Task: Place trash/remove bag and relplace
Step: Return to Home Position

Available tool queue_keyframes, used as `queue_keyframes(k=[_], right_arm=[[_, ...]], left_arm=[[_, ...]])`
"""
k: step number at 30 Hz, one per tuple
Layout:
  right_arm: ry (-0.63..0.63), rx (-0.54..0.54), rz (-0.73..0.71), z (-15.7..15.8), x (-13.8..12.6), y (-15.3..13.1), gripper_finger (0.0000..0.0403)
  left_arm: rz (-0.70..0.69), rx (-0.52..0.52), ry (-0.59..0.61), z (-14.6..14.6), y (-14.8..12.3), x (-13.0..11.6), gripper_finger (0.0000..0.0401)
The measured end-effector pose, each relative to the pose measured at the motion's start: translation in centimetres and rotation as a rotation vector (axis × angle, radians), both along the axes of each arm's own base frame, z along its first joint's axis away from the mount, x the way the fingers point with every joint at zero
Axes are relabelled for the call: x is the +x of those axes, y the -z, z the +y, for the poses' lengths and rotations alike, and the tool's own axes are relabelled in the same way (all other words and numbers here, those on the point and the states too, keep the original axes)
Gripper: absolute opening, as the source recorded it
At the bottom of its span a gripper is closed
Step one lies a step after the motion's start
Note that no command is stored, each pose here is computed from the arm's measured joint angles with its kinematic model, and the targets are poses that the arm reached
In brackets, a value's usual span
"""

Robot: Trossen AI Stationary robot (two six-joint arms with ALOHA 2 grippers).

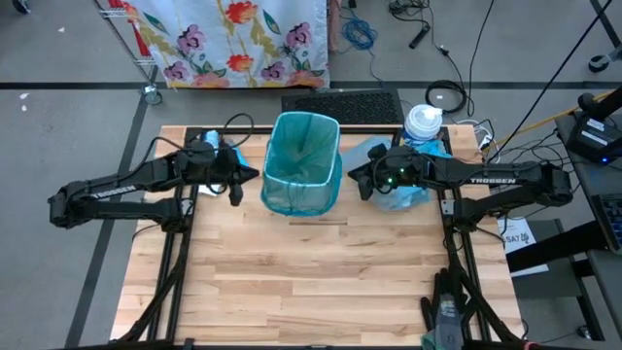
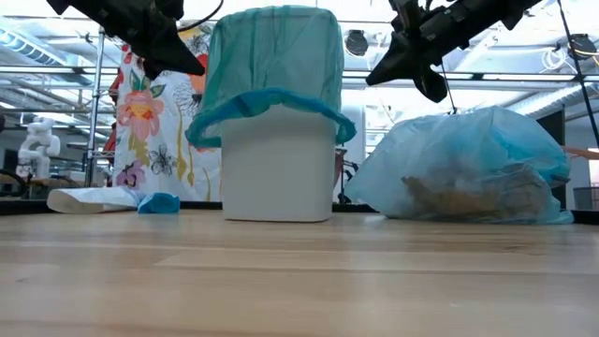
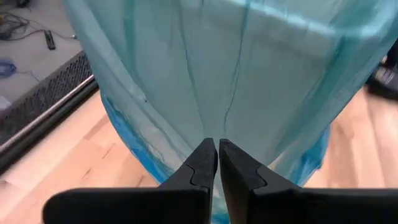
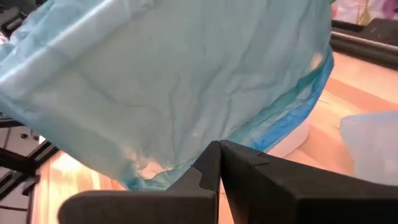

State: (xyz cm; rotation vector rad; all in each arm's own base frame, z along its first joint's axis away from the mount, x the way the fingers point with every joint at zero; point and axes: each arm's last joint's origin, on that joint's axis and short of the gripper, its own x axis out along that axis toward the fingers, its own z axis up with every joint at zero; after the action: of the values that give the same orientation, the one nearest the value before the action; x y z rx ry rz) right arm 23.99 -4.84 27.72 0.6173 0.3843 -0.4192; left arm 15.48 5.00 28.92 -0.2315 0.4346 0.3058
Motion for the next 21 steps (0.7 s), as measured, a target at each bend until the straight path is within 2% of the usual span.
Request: queue_keyframes(k=[2,5,9,14,17,21], right_arm=[[0.0,-0.011,0.003,0.0,0.0,0.0,0.0],[-0.009,-0.085,0.025,-0.1,0.0,0.0,0.0],[-0.09,-0.133,0.05,1.1,0.3,0.2,0.0002],[-0.19,-0.183,0.07,2.9,0.8,1.8,0.0002],[-0.231,-0.224,-0.011,3.8,0.7,4.3,0.0002],[-0.222,-0.256,-0.233,4.0,-0.6,7.6,0.0002]], left_arm=[[0.029,0.056,0.032,0.1,0.2,0.2,0.0025],[0.053,0.136,0.075,0.2,0.3,0.6,0.0026],[0.072,0.141,0.082,0.2,0.9,0.6,0.0026],[0.001,0.142,0.084,0.0,4.0,0.3,0.0027],[-0.092,0.172,0.154,-0.4,5.6,-0.2,0.0027],[-0.21,0.181,0.226,-1.0,7.2,-1.2,0.0027]])
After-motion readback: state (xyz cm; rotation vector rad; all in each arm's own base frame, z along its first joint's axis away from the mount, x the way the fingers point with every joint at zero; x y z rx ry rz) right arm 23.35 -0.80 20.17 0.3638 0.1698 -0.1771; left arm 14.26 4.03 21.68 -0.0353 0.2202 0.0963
